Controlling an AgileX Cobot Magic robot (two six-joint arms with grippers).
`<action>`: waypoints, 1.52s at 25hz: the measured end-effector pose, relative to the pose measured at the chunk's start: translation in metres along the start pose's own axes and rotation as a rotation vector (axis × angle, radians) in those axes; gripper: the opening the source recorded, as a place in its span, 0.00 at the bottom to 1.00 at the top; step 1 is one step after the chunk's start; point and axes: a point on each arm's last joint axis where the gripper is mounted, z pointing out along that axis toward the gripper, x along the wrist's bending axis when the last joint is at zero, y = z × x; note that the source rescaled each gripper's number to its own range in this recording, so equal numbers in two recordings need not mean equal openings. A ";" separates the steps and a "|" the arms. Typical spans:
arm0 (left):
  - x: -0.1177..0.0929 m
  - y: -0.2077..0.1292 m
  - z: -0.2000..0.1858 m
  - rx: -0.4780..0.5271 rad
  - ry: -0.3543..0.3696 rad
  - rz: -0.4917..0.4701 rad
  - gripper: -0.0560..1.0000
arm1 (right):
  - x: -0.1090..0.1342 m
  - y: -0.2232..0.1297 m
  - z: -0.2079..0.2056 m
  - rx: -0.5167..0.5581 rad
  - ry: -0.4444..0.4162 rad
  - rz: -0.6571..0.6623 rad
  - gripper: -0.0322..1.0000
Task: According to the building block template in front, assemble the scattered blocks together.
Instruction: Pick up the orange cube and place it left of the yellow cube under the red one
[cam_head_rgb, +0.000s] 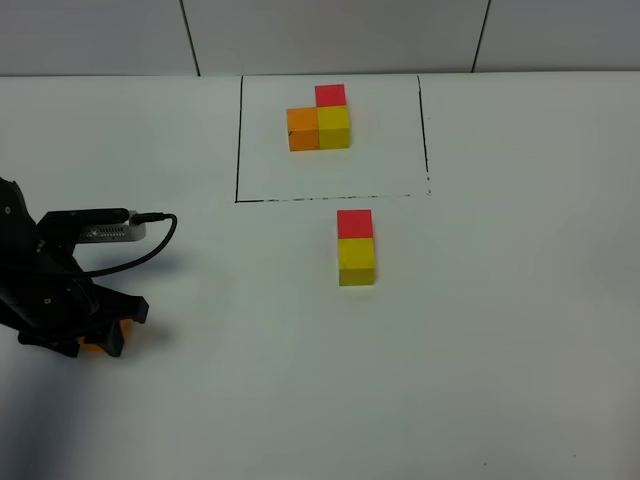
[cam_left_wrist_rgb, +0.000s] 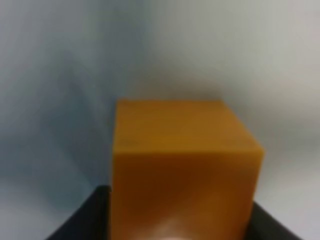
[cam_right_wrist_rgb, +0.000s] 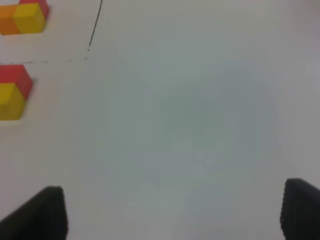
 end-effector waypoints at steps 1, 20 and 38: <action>0.000 0.000 0.000 0.000 0.000 0.000 0.06 | 0.000 0.000 0.000 0.000 0.000 0.000 0.74; -0.120 0.050 -0.046 0.035 0.043 1.202 0.06 | 0.000 0.000 0.000 0.000 0.000 0.000 0.74; -0.202 0.090 0.009 0.053 0.035 1.554 0.06 | 0.000 0.000 0.000 0.000 0.000 0.000 0.74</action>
